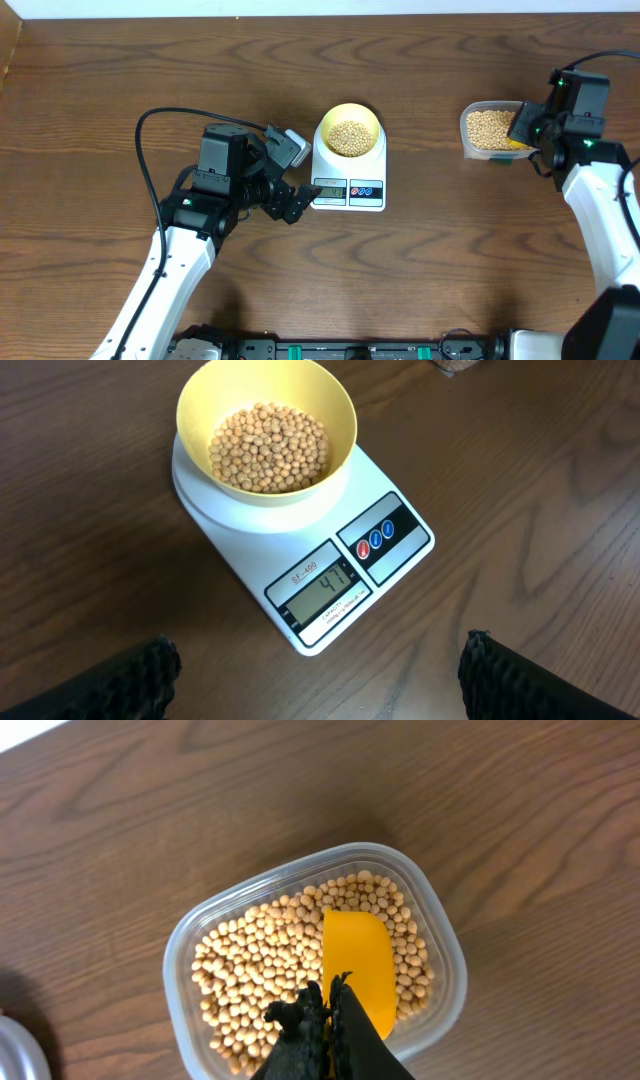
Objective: Scoop item into bowl and weigh 50g on scale
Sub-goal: 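Lower the yellow scoop into the soybean tub with the right gripper, then drag the scoop through the soybeans with the right gripper, then lift the filled scoop and carry it left over the yellow bowl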
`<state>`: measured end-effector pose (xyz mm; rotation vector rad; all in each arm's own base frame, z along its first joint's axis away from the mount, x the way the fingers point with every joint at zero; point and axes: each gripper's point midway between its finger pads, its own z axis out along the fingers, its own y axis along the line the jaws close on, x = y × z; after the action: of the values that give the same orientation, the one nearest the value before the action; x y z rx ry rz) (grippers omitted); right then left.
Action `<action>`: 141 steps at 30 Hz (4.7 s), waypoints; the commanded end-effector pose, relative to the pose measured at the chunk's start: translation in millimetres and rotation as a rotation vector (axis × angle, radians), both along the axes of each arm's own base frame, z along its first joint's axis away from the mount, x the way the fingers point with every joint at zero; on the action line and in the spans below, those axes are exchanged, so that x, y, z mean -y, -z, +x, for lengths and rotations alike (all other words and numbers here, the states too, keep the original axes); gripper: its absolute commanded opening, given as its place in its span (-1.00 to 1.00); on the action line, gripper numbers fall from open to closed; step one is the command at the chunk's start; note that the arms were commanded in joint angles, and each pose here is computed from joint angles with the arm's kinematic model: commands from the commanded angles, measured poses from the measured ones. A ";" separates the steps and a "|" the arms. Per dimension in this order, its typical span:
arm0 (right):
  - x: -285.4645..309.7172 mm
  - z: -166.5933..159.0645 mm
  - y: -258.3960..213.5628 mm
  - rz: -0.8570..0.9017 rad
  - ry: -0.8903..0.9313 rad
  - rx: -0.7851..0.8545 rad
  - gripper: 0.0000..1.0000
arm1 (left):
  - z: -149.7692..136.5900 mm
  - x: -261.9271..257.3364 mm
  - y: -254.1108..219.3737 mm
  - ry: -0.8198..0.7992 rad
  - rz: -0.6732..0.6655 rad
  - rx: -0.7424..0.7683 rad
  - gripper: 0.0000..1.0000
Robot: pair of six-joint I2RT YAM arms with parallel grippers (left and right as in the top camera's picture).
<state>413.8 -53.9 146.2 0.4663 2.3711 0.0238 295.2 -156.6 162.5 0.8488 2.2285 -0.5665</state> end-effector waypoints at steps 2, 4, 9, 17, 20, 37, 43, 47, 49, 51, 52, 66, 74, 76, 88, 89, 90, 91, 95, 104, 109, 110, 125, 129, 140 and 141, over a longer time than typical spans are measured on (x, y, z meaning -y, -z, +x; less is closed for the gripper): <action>-5.5 6.0 2.3 -0.004 0.003 0.006 -0.98 | -0.2 -1.8 -1.5 -0.005 0.004 0.008 0.82; -7.4 6.2 2.5 -0.004 -0.002 0.005 -0.98 | -0.2 -1.8 -1.4 -0.005 0.004 0.008 0.82; -9.6 6.4 3.8 -0.003 -0.007 0.002 -0.98 | -0.2 -1.8 -1.4 -0.005 0.004 0.007 0.83; -18.0 8.2 17.4 0.038 -0.040 -0.028 -0.98 | -0.2 -1.8 -1.4 -0.005 0.004 0.007 0.82; -25.9 8.7 18.1 0.074 -0.062 -0.027 -0.98 | -0.2 -1.8 -1.4 -0.005 0.004 0.007 0.82; -40.8 9.3 18.5 0.122 -0.096 -0.026 -0.98 | -0.2 -1.8 -1.5 -0.005 0.004 0.008 0.82; -40.9 9.2 18.2 0.171 -0.070 -0.023 -0.98 | -0.2 -1.8 -1.4 -0.005 0.004 0.008 0.82; -39.1 8.9 17.4 0.219 -0.056 -0.019 -0.98 | -0.2 -1.8 -1.5 -0.005 0.004 0.008 0.82; -38.2 8.7 17.0 0.238 -0.060 -0.018 -0.98 | -0.2 -1.8 -1.5 -0.005 0.004 0.008 0.82; -35.9 8.4 16.5 0.257 -0.060 -0.015 -0.98 | -0.2 -1.8 -1.4 -0.005 0.004 0.008 0.82; -33.1 8.2 16.0 0.270 -0.055 -0.013 -0.98 | -0.2 -1.8 -1.4 -0.005 0.004 0.007 0.83; -11.5 6.2 13.2 0.336 -0.013 0.005 -0.98 | -0.2 -1.8 -1.4 -0.005 0.004 0.008 0.82; -0.5 5.2 7.0 0.410 -0.020 0.036 -0.98 | -0.2 -1.8 -1.4 -0.005 0.004 0.008 0.82; 0.0 6.8 3.2 0.430 -0.036 0.054 -0.98 | -0.2 -1.8 -1.4 -0.005 0.004 0.007 0.83; -13.8 22.9 -27.6 0.499 -0.184 0.193 -0.98 | -0.2 -1.8 -1.4 -0.005 0.004 0.007 0.82; -17.0 24.2 -31.7 0.511 -0.207 0.209 -0.98 | -0.2 -1.8 -1.4 -0.005 0.004 0.008 0.82; -19.9 25.1 -35.2 0.521 -0.226 0.221 -0.98 | -0.2 -1.8 -1.4 -0.005 0.004 0.007 0.82; -25.0 26.0 -39.8 0.536 -0.255 0.237 -0.98 | -0.2 -1.8 -1.5 -0.005 0.004 0.008 0.82; -42.5 26.3 -45.4 0.564 -0.318 0.246 -0.98 | -0.2 -1.8 -1.4 -0.005 0.004 0.007 0.82; -98.0 29.0 -48.7 0.592 -0.410 0.223 -0.98 | -0.2 -1.8 -1.4 -0.005 0.004 0.007 0.82; -124.0 32.0 -53.5 0.581 -0.456 0.237 -0.98 | -0.2 -1.8 -1.4 -0.005 0.004 0.008 0.83; -129.7 33.0 -54.6 0.573 -0.465 0.243 -0.97 | -0.2 -1.8 -1.4 -0.005 0.004 0.008 0.82; -205.3 34.2 -74.4 0.531 -0.599 0.323 -0.98 | -0.2 -1.8 -1.4 -0.005 0.004 0.008 0.82; -222.4 29.2 -73.4 0.527 -0.626 0.315 -0.98 | -0.2 -1.8 -1.4 -0.005 0.004 0.008 0.82; -246.2 21.4 -70.5 0.448 -0.723 0.330 -0.98 | -0.2 -1.8 -1.4 -0.005 0.004 0.008 0.82; -247.6 20.9 -69.8 0.438 -0.735 0.332 -0.98 | -0.2 -1.8 -1.4 -0.005 0.004 0.008 0.83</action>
<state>433.3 188.7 219.7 -0.1606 2.0808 0.9351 295.2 -156.7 162.6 0.8488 2.2281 -0.5664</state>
